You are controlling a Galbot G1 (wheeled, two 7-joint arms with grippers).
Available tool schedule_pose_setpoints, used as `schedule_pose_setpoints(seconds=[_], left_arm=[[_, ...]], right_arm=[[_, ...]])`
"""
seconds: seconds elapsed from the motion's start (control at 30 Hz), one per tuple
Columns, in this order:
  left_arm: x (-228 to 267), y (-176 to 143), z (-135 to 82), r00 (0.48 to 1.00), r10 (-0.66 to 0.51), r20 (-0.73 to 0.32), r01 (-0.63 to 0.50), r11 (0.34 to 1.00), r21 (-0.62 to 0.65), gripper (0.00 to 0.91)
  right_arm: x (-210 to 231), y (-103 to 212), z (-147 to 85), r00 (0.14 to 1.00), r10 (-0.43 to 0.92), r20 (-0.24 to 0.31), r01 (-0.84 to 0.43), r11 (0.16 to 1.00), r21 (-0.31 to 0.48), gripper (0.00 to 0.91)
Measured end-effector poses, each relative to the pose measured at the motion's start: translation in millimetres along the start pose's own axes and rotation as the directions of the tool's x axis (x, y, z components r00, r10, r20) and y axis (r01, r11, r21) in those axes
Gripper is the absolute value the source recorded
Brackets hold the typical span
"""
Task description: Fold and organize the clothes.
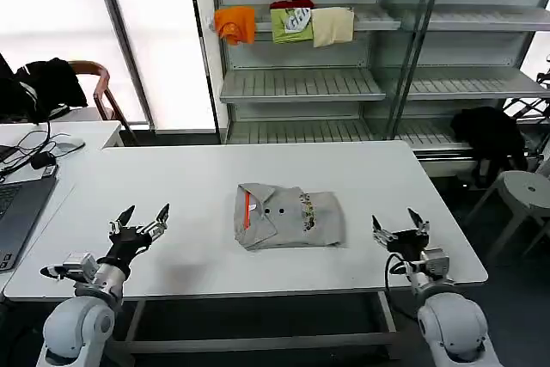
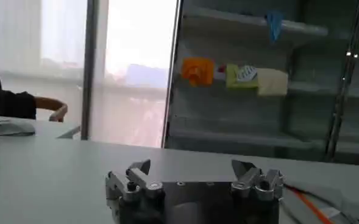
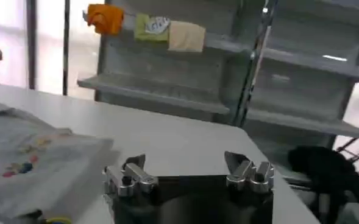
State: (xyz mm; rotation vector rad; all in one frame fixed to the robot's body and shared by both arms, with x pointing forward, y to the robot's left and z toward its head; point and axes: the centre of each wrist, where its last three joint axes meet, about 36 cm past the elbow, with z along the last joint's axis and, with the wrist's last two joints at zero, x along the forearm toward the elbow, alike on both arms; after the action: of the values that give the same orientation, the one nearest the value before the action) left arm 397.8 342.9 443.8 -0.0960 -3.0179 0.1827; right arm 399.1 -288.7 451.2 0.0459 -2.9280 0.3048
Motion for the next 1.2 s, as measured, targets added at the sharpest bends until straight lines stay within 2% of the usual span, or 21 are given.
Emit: schedule_pose_setpoints(seconds=[0.2, 0.53, 1.2], left_arm=[[-4.1, -7.5, 8.0, 1.000, -0.007, 0.011, 0.007, 1.000, -0.010, 0.907], [-6.5, -12.0, 21.3, 0.999, 0.008, 0.036, -0.006, 0.999, -0.050, 0.907], [-12.3, -5.5, 32.9, 0.992, 0.010, 0.123, -0.011, 1.000, 0.010, 0.907]], right_arm=[[9.7, -14.1, -2.1, 0.999, 0.050, 0.017, -0.051, 0.997, 0.053, 0.907], [20.8, -32.4, -6.6, 0.996, 0.058, 0.062, -0.065, 0.991, 0.118, 0.907], [33.8, -31.4, -7.1, 0.993, 0.053, 0.110, -0.065, 0.992, 0.108, 0.907]])
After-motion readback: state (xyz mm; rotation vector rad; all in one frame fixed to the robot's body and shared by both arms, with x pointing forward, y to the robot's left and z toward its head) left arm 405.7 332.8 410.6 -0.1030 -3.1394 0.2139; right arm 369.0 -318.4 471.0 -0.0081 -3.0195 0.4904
